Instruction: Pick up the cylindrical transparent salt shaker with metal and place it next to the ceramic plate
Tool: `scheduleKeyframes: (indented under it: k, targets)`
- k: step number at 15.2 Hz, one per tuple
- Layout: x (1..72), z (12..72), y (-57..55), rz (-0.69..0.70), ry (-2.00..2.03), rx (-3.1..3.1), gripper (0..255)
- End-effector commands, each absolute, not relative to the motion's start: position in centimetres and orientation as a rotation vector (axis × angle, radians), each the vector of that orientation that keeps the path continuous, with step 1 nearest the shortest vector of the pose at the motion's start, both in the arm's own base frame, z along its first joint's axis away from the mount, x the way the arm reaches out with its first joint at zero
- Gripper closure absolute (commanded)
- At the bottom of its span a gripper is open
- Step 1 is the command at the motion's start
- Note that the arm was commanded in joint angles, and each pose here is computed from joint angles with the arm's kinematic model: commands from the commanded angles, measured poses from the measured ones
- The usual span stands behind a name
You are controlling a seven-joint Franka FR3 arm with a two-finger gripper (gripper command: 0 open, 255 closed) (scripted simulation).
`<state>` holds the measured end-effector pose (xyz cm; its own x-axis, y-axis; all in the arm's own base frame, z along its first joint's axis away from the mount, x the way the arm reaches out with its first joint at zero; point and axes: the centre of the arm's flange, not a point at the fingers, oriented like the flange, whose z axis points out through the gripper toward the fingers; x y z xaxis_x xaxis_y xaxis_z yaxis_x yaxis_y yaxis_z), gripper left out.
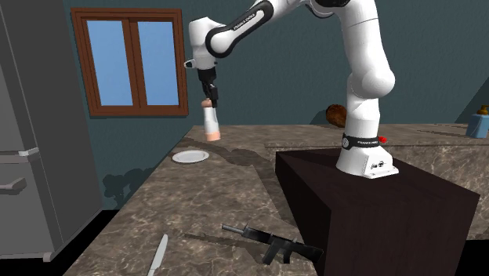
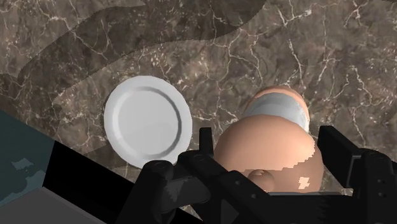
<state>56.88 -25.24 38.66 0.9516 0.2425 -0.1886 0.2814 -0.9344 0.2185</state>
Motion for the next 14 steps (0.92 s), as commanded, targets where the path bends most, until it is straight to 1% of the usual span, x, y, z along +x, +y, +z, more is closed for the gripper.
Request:
scheduleKeyframes:
  k: [1,14]
  targets:
    - [56.9,37.6,-25.2,-0.231,0.39,2.86,255]
    - [56.9,30.7,-25.2,-0.231,0.39,2.86,255]
